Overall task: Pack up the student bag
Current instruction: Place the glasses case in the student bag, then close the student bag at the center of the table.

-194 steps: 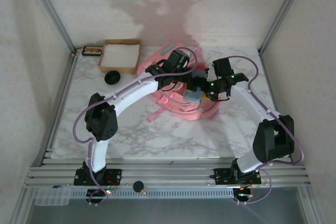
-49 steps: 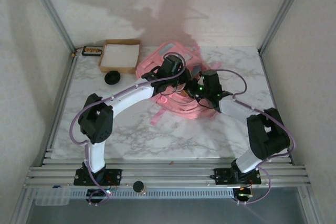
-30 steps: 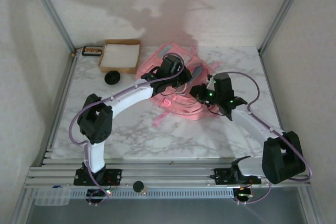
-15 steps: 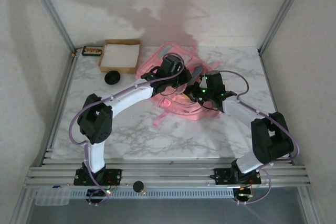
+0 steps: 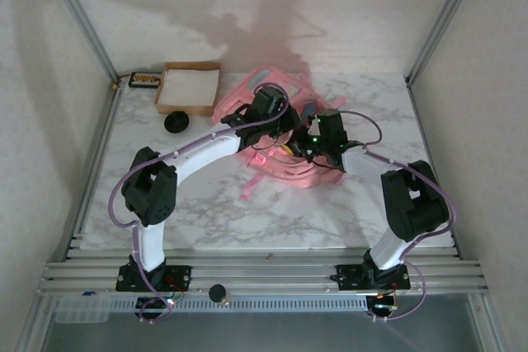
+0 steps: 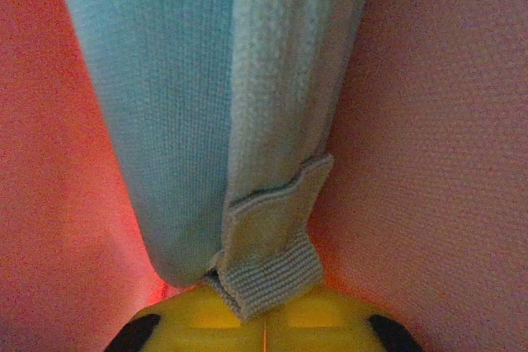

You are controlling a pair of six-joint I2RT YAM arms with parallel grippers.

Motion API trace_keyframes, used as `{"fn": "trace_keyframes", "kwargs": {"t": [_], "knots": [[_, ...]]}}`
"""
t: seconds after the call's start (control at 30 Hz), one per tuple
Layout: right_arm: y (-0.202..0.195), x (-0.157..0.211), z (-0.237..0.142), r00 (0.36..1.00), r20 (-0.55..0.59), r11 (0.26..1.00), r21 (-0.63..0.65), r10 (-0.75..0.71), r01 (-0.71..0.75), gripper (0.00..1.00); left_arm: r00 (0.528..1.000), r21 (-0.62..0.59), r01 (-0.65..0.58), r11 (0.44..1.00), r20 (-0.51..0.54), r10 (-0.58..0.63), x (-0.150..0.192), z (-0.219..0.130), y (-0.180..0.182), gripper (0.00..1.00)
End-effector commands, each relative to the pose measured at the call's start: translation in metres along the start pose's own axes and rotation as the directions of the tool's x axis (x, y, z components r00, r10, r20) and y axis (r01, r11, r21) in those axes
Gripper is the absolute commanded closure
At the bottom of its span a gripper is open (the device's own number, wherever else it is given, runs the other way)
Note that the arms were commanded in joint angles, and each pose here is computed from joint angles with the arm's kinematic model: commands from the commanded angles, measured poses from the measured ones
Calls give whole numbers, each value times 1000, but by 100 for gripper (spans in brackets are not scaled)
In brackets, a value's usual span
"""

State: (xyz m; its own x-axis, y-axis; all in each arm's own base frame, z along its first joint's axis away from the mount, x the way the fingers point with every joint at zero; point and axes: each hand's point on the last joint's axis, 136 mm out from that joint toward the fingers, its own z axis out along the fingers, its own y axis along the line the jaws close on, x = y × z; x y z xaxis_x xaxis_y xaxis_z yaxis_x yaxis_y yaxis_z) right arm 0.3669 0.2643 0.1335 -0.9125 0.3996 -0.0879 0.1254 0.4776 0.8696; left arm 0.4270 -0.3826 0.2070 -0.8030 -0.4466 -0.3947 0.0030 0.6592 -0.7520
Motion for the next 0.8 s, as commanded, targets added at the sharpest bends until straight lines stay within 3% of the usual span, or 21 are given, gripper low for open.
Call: {"fn": "trace_keyframes", "kwargs": {"t": [0.0, 0.1, 0.33, 0.37, 0.47, 0.53, 0.67, 0.77], "knots": [[11, -21, -14, 993, 102, 998, -20, -56, 58, 85, 999, 86, 33, 996, -2, -33, 0, -7, -26, 100], [8, -16, -38, 986, 133, 995, 2, -99, 99, 66, 1000, 31, 12, 999, 5, -12, -2, -1, -11, 100], [-6, -21, -102, 954, 246, 981, 133, -171, 142, 62, 995, 59, 46, 997, -86, -41, 28, 21, -6, 99], [-5, -20, -108, 948, 248, 973, 166, -197, 159, 62, 995, 63, 46, 997, -96, -39, 32, 24, -6, 96], [1, -13, -118, 939, 244, 959, 209, -243, 194, 63, 990, 92, 43, 995, -136, -30, 37, 23, -10, 67], [9, -2, -118, 936, 218, 945, 239, -277, 224, 63, 987, 128, 19, 992, -159, 1, 35, 11, -15, 54], [14, 27, -105, 932, 153, 908, 323, -329, 268, 61, 994, 164, 11, 986, -105, 6, 7, -31, -5, 47], [18, 54, -82, 935, 109, 890, 359, -338, 280, 57, 999, 120, 16, 993, -35, -12, -16, -57, 29, 46]]}}
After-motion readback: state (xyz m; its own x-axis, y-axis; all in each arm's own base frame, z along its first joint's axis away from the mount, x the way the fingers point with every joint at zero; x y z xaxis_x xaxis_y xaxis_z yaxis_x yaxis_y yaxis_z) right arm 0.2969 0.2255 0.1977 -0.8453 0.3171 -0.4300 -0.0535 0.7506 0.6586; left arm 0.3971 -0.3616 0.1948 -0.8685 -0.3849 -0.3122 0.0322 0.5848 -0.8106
